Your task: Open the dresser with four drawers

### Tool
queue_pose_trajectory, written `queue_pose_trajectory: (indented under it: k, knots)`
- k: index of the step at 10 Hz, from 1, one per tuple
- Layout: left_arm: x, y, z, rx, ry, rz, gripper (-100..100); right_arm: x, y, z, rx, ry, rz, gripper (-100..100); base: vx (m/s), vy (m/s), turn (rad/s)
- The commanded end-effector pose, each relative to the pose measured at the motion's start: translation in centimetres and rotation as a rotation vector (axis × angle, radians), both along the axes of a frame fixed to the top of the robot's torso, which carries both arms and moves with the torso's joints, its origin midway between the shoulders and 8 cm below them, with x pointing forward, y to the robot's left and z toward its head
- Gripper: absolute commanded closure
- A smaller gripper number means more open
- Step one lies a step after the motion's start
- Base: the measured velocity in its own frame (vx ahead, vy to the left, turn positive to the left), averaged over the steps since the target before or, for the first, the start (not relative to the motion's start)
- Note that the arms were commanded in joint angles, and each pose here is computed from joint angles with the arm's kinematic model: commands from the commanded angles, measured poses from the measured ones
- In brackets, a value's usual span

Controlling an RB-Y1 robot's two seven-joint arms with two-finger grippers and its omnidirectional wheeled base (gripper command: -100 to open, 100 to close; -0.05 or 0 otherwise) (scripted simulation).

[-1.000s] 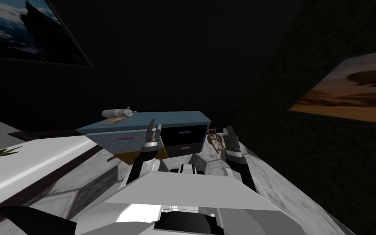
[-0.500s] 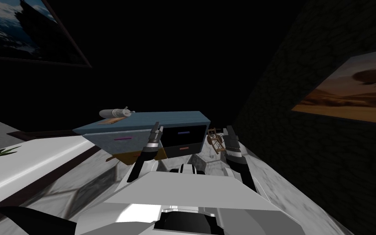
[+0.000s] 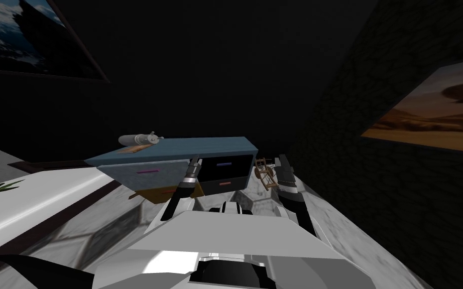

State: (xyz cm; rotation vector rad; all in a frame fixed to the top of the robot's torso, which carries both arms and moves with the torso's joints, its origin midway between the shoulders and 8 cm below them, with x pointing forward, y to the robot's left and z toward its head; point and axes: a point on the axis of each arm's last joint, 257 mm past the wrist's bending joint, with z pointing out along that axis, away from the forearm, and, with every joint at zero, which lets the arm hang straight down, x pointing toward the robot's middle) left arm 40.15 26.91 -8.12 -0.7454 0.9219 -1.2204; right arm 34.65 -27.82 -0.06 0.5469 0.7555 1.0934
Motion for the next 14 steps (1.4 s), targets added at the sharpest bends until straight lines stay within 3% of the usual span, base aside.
queue_pose_trajectory:
  k: [1, 14]
  knots:
    - [0.8, 0.6, -2.5, 0.002, 0.042, 0.005, -100, 0.0, 0.0, 0.0, 0.000, 0.000, 0.000, 0, 0.041, -0.049, 0.011]
    - [2.5, 2.9, -12.5, -0.024, 0.205, 0.042, -100, 0.0, 0.0, 0.0, 0.000, 0.000, 0.000, 0, 0.031, -0.049, 0.010]
